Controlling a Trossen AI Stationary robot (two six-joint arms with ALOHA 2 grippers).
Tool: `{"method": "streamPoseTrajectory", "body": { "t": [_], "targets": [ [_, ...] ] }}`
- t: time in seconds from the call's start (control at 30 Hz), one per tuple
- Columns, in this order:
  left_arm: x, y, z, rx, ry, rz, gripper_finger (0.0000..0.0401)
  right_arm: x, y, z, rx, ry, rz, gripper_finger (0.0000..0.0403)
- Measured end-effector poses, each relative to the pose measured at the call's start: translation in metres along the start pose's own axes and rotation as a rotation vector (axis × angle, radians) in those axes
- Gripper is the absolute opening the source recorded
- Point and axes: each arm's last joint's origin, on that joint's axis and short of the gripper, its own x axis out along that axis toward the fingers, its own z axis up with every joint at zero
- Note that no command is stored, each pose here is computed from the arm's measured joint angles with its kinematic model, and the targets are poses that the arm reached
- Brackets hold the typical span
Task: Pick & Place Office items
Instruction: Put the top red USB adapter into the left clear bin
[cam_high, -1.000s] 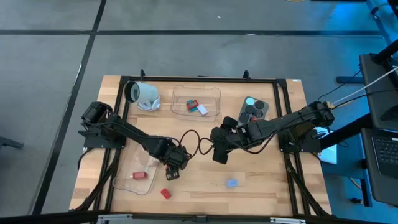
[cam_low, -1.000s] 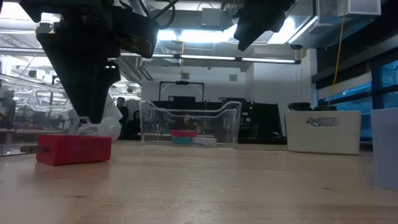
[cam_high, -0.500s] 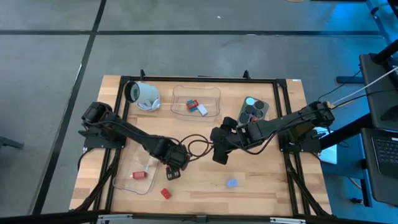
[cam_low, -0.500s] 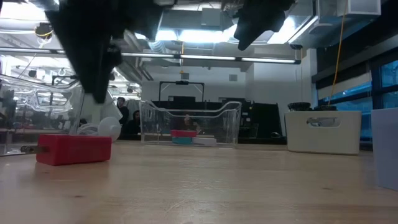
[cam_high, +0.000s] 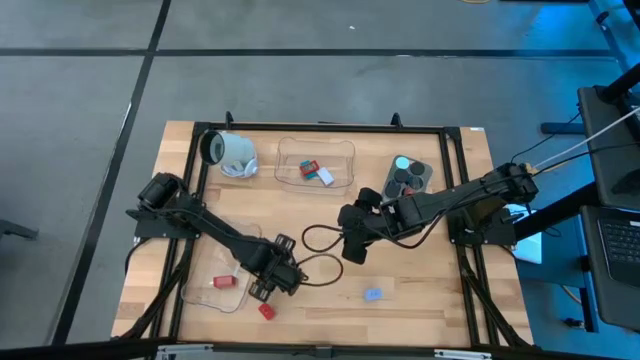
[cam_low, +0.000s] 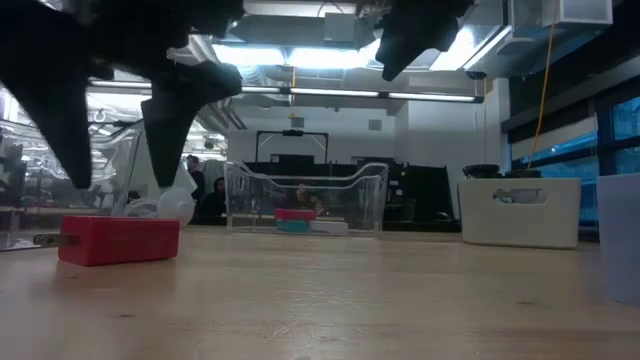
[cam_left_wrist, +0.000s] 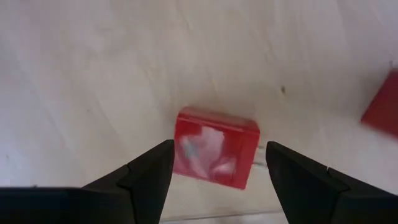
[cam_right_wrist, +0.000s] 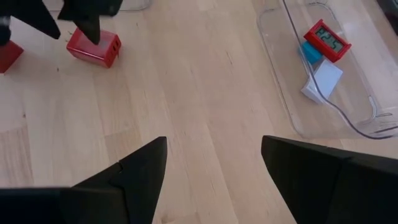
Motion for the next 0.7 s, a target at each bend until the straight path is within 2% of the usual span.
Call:
{"method": "streamPoseTrajectory", "body": {
  "t": [0.1,0.23,0.5,0.7],
  "targets": [
    [0.0052,-0.0042,0.0005,0.098,0.014,0.000,0.0252,0.0001,0.0000,0.0000,0.000,0.000,0.000,0.0265],
    [0.0064,-0.0060,0.0005,0.149,0.018,-0.004,0.0252,0.0000,0.0000,0.0001,0.000,-0.001,0.000,0.0265],
    [0.0070,-0.0051,-0.0005,0.147,0.020,-0.021,0.0253,0.0000,0.0000,0.0001,0.001,-0.001,0.000,0.0265],
    [0.0069,-0.0052,-0.0003,0.138,0.018,-0.022,0.0292,0.0000,0.0000,0.0001,0.001,-0.001,0.000,0.0265]
  ]
}}
